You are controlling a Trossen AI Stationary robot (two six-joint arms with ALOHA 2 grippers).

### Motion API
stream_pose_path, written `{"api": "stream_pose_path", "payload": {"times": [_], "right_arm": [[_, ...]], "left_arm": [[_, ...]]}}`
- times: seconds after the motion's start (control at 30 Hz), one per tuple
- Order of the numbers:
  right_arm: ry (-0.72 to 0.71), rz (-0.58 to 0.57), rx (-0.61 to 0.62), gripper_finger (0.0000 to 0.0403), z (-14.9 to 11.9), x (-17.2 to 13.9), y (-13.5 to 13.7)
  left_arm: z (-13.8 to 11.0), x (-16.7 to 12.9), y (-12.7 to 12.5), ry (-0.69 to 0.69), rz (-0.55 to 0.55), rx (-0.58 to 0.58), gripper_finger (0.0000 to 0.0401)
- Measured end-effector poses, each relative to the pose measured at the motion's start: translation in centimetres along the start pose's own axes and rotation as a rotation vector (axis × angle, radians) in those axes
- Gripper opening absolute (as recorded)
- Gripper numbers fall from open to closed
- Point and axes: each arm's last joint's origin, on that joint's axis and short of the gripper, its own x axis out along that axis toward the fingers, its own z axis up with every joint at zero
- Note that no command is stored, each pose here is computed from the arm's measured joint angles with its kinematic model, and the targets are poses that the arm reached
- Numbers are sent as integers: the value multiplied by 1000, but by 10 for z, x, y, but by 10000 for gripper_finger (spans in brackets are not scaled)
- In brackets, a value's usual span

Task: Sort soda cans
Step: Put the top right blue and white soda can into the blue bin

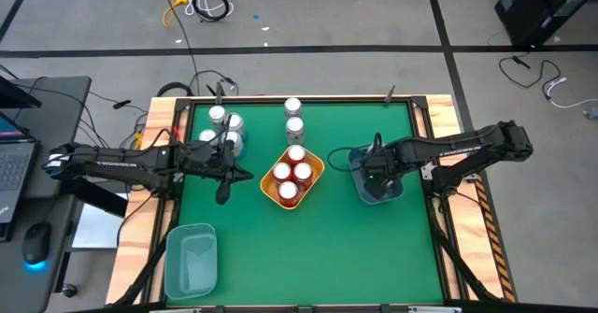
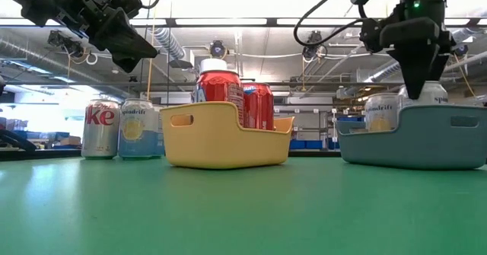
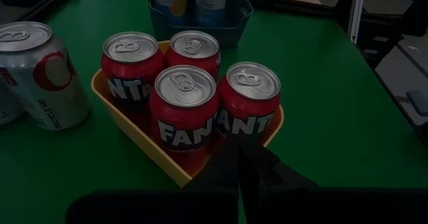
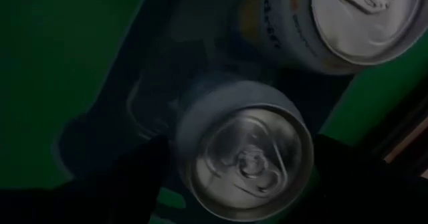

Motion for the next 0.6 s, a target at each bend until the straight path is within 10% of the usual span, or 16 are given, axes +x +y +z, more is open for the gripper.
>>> {"api": "stream_pose_path", "payload": {"times": [0.6], "right_arm": [[52, 31, -33, 284, -3, 2, -1]], "left_arm": [[0, 0, 0, 1, -1, 0, 1]]}}
